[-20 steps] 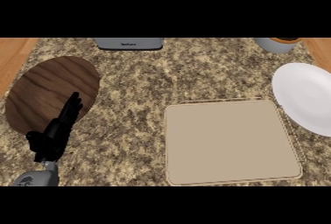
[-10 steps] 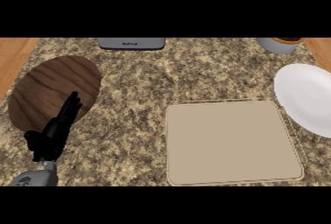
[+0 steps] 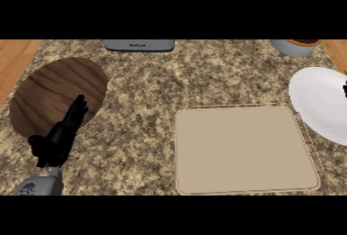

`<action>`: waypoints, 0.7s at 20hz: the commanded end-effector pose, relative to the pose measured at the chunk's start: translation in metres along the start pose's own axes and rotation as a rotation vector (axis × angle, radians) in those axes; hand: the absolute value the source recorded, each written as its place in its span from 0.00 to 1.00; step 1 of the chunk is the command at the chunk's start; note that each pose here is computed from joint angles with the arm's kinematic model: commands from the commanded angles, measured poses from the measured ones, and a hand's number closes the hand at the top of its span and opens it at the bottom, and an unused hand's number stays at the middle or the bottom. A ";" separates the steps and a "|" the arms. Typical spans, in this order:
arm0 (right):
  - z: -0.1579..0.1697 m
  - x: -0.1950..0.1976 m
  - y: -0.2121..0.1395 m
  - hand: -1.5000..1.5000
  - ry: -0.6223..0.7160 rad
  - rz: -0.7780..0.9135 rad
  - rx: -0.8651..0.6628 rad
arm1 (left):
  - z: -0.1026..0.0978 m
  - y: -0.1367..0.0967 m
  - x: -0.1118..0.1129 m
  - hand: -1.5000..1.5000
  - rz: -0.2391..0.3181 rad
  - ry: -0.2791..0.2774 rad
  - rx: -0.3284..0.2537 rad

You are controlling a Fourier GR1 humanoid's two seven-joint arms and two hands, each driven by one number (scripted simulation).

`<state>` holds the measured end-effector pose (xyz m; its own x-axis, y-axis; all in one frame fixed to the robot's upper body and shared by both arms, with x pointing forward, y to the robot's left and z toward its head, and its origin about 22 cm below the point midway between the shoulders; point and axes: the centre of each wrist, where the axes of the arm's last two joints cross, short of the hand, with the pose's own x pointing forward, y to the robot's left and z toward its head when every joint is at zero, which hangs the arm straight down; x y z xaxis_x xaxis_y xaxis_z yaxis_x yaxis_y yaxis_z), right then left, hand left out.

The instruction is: Pick the eggplant from the tray and place it in the plate

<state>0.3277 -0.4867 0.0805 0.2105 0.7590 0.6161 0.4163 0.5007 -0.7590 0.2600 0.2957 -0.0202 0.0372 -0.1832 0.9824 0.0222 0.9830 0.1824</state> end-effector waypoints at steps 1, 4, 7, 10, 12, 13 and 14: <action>-0.003 -0.001 0.017 0.00 0.094 -0.044 -0.029 | 0.012 -0.009 -0.019 0.50 -0.002 -0.005 0.000; -0.017 0.012 0.016 0.00 0.138 -0.043 0.003 | 0.000 0.008 0.005 0.50 -0.007 -0.024 -0.003; -0.009 -0.001 0.020 0.00 0.176 -0.118 -0.003 | -0.003 0.000 0.004 0.50 -0.002 0.009 0.011; -0.007 0.001 0.031 0.00 0.158 -0.242 -0.082 | -0.009 0.002 0.009 0.50 -0.002 -0.007 -0.020; -0.017 0.003 0.008 0.00 0.152 -0.334 -0.170 | -0.003 -0.002 0.006 0.50 -0.011 -0.001 -0.007; -0.013 -0.005 0.003 0.00 0.134 -0.385 -0.205 | 0.000 0.002 0.010 0.50 0.004 -0.018 0.004; -0.013 -0.009 -0.005 0.00 0.160 -0.408 -0.218 | 0.016 -0.008 0.000 0.50 0.006 0.003 -0.004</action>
<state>0.3423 -0.4876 0.0735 0.1959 0.5240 0.8289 0.5828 0.6176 -0.5282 0.2579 0.2938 -0.0153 0.0315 -0.1872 0.9818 0.0253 0.9821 0.1864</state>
